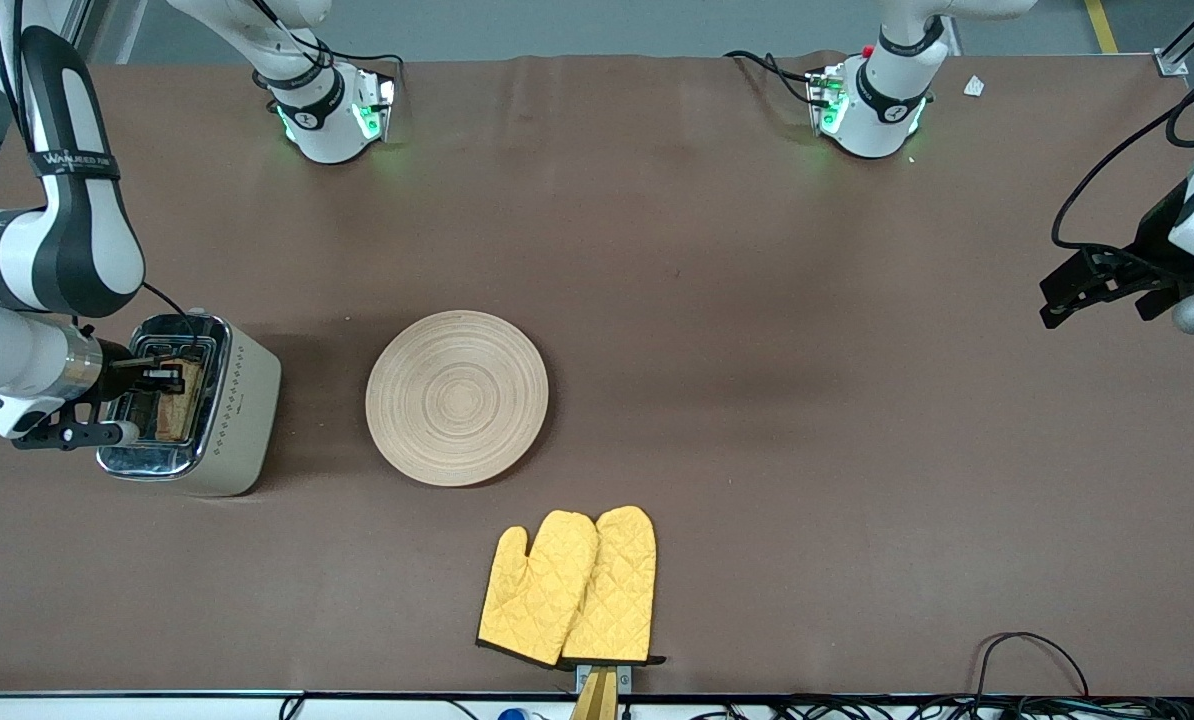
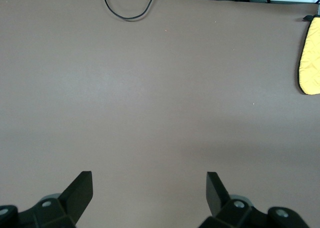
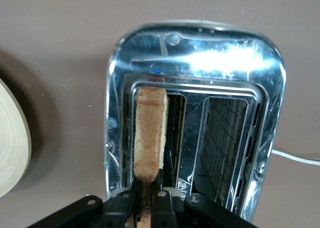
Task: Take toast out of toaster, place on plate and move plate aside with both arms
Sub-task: 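Grasp the toast slice with the right gripper and lift it out, then carry the toast with the right gripper onto the wooden plate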
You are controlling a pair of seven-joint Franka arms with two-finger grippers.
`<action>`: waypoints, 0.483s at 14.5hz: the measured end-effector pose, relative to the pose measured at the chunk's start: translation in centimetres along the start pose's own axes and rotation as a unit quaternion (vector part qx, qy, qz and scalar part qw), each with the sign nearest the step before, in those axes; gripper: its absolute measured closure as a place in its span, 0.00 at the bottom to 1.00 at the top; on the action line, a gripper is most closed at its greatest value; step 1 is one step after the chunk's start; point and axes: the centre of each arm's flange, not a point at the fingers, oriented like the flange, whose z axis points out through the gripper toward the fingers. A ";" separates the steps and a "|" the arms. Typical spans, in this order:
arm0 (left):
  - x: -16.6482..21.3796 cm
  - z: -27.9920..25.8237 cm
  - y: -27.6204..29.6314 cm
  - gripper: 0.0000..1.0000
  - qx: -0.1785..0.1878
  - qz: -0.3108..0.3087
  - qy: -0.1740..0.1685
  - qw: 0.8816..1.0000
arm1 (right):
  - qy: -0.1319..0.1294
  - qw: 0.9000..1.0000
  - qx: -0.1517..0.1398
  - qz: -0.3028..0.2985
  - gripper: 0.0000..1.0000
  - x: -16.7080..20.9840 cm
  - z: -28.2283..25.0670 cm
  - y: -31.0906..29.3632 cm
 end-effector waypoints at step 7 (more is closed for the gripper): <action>-0.1 0.1 0.4 0.00 0.000 0.004 -0.003 1.000 | 0.017 1.000 0.016 0.010 0.91 -0.4 -13.3 -6.1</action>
